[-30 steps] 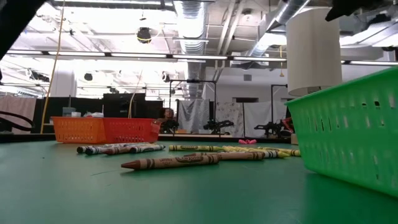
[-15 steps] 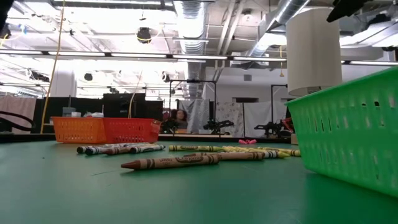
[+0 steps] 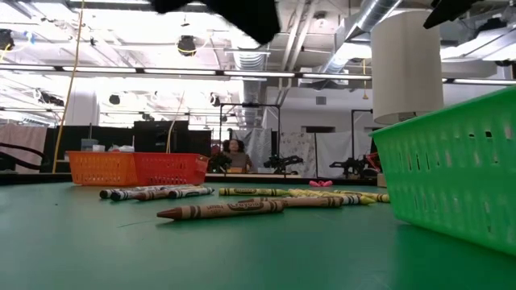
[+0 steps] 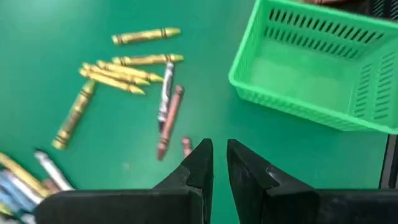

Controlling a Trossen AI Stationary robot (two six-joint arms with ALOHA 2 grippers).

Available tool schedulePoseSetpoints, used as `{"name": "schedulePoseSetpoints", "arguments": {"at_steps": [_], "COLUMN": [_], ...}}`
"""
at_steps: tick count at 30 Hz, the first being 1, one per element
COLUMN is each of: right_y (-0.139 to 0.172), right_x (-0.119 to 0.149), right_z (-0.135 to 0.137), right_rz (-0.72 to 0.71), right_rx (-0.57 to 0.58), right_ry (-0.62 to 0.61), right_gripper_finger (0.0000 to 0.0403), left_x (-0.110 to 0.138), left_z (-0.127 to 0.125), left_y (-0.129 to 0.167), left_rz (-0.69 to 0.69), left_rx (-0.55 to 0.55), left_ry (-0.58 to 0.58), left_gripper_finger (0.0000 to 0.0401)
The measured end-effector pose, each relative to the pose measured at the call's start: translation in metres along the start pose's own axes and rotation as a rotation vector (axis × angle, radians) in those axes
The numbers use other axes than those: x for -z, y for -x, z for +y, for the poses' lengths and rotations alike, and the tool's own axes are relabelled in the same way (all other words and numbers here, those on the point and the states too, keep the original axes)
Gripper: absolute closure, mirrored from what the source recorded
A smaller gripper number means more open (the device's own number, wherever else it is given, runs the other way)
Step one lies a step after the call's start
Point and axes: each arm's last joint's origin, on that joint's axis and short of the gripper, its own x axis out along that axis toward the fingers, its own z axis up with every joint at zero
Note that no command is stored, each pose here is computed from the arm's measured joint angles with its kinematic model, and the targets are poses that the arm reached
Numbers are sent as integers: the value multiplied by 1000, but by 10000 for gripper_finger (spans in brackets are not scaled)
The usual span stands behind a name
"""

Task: Sort crayons
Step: Put the brown crayon into the black bin

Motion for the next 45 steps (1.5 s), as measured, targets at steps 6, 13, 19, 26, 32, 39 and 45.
{"name": "schedulePoseSetpoints", "arguments": {"at_steps": [6,13,19,26,32,39,45], "right_y": [0,0,0,0,0,0,0], "right_x": [0,0,0,0,0,0,0], "right_z": [0,0,0,0,0,0,0], "right_rz": [0,-1,0,0,0,-1,-1], "right_rx": [0,0,0,0,0,0,0], "right_ry": [-1,-1,-1,-12,-21,-28,-29], "right_gripper_finger": [335,335,335,335,335,335,335], "left_x": [22,47,61,74,87,91,97], "left_z": [3,13,17,25,31,31,21], "left_y": [-13,-31,-49,-61,-67,-67,-79], "left_rz": [6,-3,-40,-84,-83,-102,-122], "left_rx": [-30,-85,-35,-44,-55,-72,-20], "left_ry": [113,231,277,272,259,188,172], "left_gripper_finger": [356,290,229,206,205,214,226]}}
